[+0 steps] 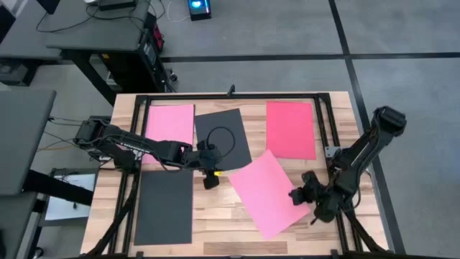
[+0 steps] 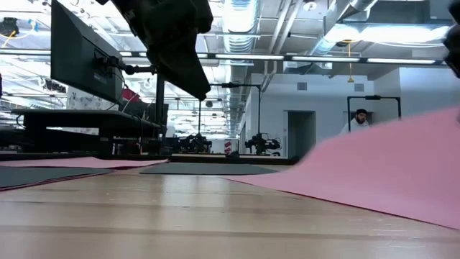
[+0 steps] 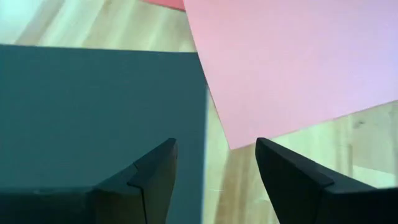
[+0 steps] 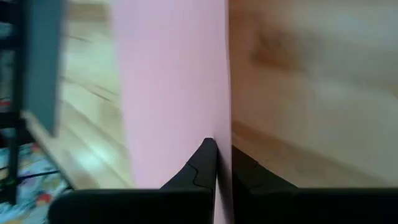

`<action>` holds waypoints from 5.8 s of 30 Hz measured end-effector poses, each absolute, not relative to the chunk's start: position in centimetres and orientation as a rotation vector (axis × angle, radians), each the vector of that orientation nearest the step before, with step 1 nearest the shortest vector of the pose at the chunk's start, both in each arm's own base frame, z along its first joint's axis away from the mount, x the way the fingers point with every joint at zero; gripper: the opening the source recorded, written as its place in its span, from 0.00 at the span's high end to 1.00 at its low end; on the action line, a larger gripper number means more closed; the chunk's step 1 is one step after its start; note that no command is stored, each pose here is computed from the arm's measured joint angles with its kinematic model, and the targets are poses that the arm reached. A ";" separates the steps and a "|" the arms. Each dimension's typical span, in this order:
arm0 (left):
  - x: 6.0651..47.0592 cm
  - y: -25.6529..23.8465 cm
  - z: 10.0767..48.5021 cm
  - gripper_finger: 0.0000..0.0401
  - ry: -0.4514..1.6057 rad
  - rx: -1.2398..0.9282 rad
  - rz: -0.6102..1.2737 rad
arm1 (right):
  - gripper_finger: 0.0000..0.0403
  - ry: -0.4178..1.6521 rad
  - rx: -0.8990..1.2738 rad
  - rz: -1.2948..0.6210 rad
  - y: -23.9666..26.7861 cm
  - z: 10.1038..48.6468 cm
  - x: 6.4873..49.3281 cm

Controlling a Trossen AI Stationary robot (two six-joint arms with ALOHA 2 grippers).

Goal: Organize paper
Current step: Move the pink paper to the bottom right of the table, then move the black paper to the bottom middle of the table

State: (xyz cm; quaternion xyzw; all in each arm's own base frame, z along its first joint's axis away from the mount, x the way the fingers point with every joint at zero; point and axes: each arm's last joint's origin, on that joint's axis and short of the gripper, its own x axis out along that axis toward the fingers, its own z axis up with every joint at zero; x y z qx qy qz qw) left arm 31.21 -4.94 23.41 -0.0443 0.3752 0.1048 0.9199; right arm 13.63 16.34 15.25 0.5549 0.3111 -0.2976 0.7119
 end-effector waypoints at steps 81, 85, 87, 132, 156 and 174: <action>30.6 -8.6 23.4 0.50 0.756 -0.115 0.145 | 0.50 1.498 0.172 -0.291 13.3 12.9 24.8; 30.6 -8.6 23.4 0.50 0.752 -0.121 0.146 | 0.50 1.433 0.298 -0.334 12.3 13.2 22.9; 30.6 -8.6 23.4 0.50 0.751 -0.123 0.147 | 0.50 1.432 0.338 -0.371 11.9 13.2 21.8; 32.1 -8.0 20.5 0.50 0.813 0.014 0.187 | 0.50 0.900 0.474 -0.336 10.7 18.4 21.0; 34.2 4.9 17.7 0.50 0.905 -0.196 0.095 | 0.50 1.047 -0.289 -0.274 3.4 13.3 30.1; 32.0 11.6 17.4 0.50 0.930 -0.324 0.210 | 0.50 1.149 -0.667 -0.090 1.5 12.3 31.2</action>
